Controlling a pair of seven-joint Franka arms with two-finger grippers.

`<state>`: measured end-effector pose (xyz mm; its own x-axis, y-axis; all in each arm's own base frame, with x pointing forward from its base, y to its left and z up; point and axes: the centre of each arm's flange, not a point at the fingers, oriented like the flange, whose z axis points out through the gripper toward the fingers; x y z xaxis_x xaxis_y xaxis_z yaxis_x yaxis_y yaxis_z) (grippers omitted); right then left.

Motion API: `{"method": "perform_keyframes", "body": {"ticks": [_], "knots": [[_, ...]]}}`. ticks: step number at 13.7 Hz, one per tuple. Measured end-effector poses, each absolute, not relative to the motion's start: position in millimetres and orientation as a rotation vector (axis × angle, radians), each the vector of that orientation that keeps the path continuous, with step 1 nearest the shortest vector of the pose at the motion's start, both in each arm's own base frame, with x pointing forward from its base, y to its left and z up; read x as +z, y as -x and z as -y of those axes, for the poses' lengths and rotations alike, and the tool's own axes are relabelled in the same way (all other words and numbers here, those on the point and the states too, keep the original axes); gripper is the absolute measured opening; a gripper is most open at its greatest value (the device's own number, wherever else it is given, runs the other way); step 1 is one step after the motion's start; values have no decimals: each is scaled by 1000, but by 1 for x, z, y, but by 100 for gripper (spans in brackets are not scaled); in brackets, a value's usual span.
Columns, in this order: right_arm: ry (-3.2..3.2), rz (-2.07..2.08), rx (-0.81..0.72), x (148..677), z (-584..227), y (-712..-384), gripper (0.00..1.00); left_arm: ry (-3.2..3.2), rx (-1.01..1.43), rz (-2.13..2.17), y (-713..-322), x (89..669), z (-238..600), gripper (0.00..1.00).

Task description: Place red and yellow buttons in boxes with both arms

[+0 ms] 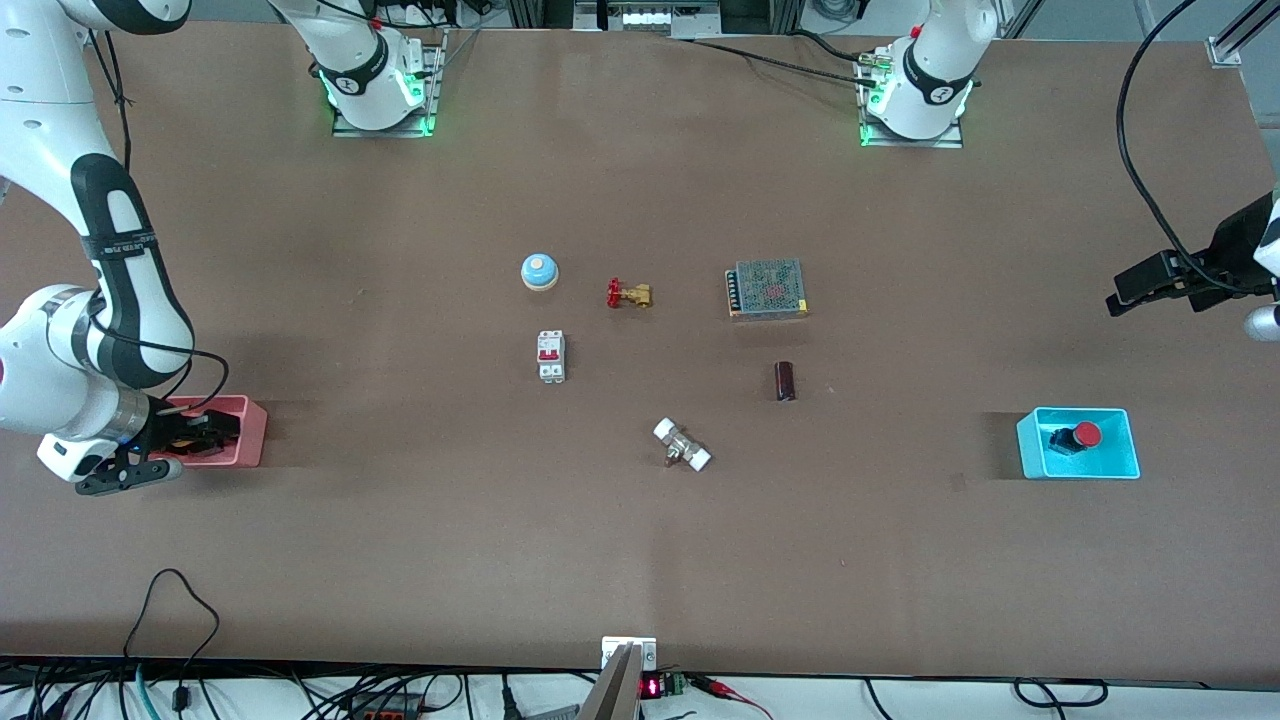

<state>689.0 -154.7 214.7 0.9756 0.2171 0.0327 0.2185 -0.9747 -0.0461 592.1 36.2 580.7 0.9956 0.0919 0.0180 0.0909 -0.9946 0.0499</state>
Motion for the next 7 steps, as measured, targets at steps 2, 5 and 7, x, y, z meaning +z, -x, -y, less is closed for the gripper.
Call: {"method": "perform_keyframes", "body": {"ticks": [2, 5, 7], "knots": [[3086, 366, -58, 221, 153, -693, 100, -3089, 33, -141, -592, 581, -36, 100], [3092, 380, -66, 224, 152, -696, 100, -3089, 34, -141, -592, 581, -36, 100], [3092, 380, -66, 224, 152, -696, 100, -3089, 34, -142, -592, 581, -36, 100]]}}
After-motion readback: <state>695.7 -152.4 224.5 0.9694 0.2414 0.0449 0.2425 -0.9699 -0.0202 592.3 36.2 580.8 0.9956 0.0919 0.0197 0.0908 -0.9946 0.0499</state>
